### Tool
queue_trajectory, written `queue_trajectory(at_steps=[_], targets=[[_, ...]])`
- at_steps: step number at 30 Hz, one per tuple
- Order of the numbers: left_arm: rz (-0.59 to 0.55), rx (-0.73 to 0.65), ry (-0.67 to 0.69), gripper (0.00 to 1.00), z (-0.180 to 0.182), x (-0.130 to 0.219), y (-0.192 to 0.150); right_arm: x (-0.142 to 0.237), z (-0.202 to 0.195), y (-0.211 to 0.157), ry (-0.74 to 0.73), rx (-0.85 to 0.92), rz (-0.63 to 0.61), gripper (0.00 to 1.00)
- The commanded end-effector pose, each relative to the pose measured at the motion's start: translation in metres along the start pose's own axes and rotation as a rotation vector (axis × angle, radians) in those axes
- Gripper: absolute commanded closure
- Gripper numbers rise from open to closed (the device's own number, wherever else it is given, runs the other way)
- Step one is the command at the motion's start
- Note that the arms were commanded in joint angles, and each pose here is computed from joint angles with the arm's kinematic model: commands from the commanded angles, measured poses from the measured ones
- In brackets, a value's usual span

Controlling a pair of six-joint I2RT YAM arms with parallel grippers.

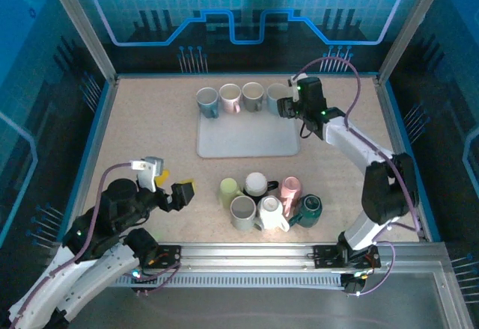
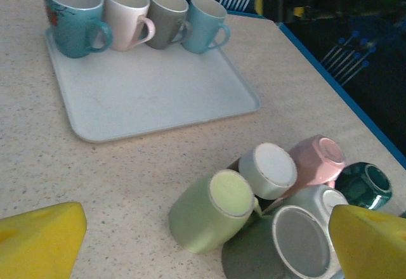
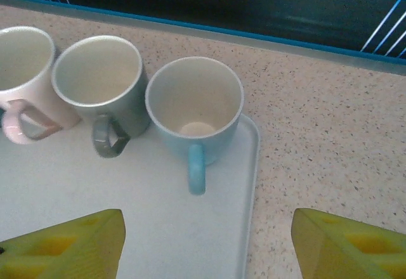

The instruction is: Turn the mug right side up

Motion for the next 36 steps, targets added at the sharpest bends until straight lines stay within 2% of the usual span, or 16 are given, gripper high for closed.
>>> queue_trajectory(at_steps=[1,5,8,12,16,18,21,25,29,36], targets=[[-0.013,0.037,0.072,0.01,0.011,0.004,0.005,0.029,0.033,-0.009,0.011,0.012,-0.039,0.32],[0.08,0.034,0.063,0.01,0.004,-0.003,0.0,0.065,0.07,-0.036,0.106,-0.004,0.004,0.38],[0.169,0.033,0.105,0.01,0.006,-0.011,-0.005,0.09,0.092,-0.058,0.149,0.041,0.033,0.37],[0.212,0.021,0.118,0.01,0.005,-0.017,-0.004,0.116,0.106,-0.087,0.203,0.101,0.095,0.34],[0.273,-0.004,0.155,0.01,0.005,-0.021,0.0,0.138,0.102,-0.099,0.247,0.097,0.106,0.32],[0.324,0.003,0.096,0.01,-0.007,-0.027,-0.002,0.147,0.095,-0.1,0.245,0.064,0.096,0.31],[0.368,0.05,0.108,0.01,-0.01,-0.034,-0.005,0.157,0.093,-0.099,0.265,0.041,0.086,0.31],[0.356,0.115,0.122,0.01,-0.01,-0.036,-0.003,0.166,0.089,-0.099,0.278,0.034,0.069,0.31],[0.391,0.171,0.099,0.01,-0.018,-0.041,-0.003,0.175,0.088,-0.1,0.311,0.033,0.049,0.31],[0.479,0.332,0.157,0.01,-0.018,-0.067,-0.026,0.177,0.082,-0.111,0.313,0.024,0.045,0.32]])
Point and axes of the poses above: each hand's point on the last joint's axis, 136 mm out from that joint toward the fingers, its own x axis back along the fingers, its own z axis along the line the jaws close on, y = z × x, the point moved 1 cm from there along x, back along the fingers, and after that the axes turned 5 degrees about -x, right-handed, at the moved point
